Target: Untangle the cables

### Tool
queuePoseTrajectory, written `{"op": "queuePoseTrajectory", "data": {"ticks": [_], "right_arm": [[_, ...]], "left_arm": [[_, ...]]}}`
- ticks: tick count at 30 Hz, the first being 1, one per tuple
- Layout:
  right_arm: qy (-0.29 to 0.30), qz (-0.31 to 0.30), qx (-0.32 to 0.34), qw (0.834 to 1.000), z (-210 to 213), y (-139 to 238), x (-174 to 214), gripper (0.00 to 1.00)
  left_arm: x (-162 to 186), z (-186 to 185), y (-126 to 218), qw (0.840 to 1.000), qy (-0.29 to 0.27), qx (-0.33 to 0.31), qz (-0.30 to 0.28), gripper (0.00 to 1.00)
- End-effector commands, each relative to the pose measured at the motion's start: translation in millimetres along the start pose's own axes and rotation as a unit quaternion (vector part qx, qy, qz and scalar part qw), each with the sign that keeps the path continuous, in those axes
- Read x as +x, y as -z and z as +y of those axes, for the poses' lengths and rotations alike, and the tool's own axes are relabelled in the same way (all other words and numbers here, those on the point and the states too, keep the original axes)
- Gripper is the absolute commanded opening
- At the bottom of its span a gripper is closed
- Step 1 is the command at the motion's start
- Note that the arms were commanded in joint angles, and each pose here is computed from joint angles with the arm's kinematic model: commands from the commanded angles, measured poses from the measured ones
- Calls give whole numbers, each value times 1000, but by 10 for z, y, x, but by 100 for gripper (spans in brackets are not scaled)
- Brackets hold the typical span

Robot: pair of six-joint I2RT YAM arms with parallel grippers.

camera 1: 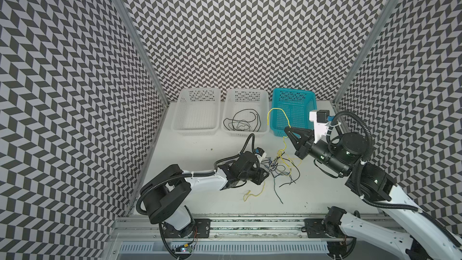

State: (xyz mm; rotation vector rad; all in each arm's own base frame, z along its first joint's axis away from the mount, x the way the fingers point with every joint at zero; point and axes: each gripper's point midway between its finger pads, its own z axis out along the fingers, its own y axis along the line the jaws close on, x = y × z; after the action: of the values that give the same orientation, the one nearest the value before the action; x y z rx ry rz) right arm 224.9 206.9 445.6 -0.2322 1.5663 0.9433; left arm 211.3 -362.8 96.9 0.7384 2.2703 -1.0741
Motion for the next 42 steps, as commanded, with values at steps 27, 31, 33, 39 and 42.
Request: {"op": "queuePoseTrajectory", "data": {"ticks": [27, 31, 33, 39, 42], "right_arm": [[24, -11, 169, 985, -984, 251, 526, 0], [23, 10, 150, 988, -982, 232, 721, 0], [22, 18, 134, 991, -955, 227, 802, 0], [8, 39, 95, 995, -886, 212, 1009, 0], [9, 53, 68, 996, -802, 221, 1081, 0]], "left_arm": [[-626, -377, 1704, 997, 27, -30, -69, 0], [-1044, -2, 2056, 989, 39, -97, -107, 0], [-1329, 215, 2258, 981, 52, -129, -136, 0], [-1996, 854, 2728, 948, 90, -224, -207, 0], [-2214, 1153, 2859, 922, 83, -285, -246, 0]]}}
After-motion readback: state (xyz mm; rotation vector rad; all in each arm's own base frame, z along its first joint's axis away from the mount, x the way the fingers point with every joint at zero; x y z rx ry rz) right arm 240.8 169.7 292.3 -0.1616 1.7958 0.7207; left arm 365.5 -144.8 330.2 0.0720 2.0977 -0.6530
